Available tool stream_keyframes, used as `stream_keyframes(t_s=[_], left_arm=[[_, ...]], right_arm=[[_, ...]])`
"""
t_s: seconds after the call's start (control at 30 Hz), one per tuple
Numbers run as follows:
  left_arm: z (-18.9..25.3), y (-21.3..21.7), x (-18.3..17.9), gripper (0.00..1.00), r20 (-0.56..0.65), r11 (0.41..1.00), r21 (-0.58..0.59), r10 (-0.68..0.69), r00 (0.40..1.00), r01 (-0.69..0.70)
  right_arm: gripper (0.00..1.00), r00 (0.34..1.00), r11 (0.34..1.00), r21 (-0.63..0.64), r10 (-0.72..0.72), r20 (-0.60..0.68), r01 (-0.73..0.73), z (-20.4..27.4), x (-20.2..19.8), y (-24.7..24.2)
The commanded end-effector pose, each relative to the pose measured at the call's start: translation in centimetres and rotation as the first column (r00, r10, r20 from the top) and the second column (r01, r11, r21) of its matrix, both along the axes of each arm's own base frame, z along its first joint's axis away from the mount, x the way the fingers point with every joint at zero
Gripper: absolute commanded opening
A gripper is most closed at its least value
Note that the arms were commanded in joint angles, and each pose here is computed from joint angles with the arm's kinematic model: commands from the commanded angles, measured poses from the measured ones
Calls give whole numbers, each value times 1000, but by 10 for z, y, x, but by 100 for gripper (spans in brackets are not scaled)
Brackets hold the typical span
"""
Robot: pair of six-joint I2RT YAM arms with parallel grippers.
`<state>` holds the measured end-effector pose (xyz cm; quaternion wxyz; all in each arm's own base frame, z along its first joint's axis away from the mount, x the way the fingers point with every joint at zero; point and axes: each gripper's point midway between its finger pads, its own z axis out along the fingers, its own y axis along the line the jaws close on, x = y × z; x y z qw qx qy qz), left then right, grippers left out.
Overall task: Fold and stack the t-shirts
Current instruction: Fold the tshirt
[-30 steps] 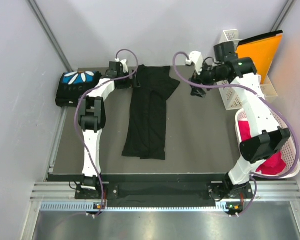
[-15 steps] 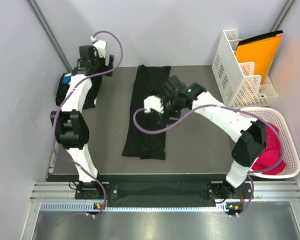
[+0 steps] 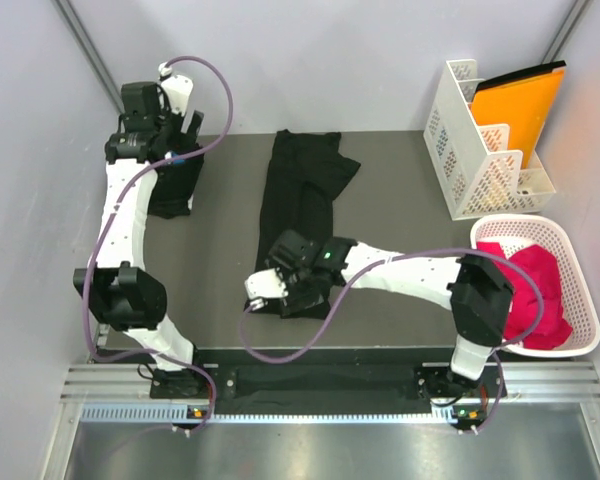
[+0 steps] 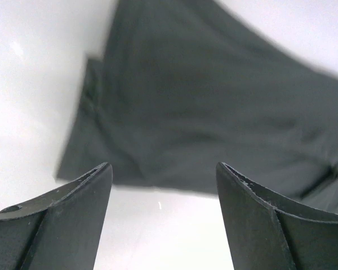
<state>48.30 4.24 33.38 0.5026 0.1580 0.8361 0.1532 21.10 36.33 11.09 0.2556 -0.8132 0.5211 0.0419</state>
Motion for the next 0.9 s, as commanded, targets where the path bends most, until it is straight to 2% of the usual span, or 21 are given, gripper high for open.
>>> stream_keyframes(t_s=[0.0, 0.27, 0.47, 0.6, 0.87], left_arm=[[32, 10, -31, 99, 24, 997, 67, 23, 999, -24], [41, -1, -47, 99, 72, 999, 37, -21, 997, 18], [47, 3, -53, 99, 73, 999, 39, 3, 997, -6], [46, 5, -56, 99, 68, 999, 40, 12, 998, -15], [44, 9, -57, 99, 67, 997, 70, 19, 998, -24]], right_arm=[[74, 999, 998, 68, 5, 43, -8, -2, -19, 40], [75, 996, 996, 6, 93, 18, -93, -34, -66, 51], [75, 993, 995, 32, 100, -57, -98, -45, -87, 46], [74, 996, 996, 47, 78, -46, -76, -55, -83, 49], [74, 995, 996, 76, 36, 95, -43, -59, -53, 56]])
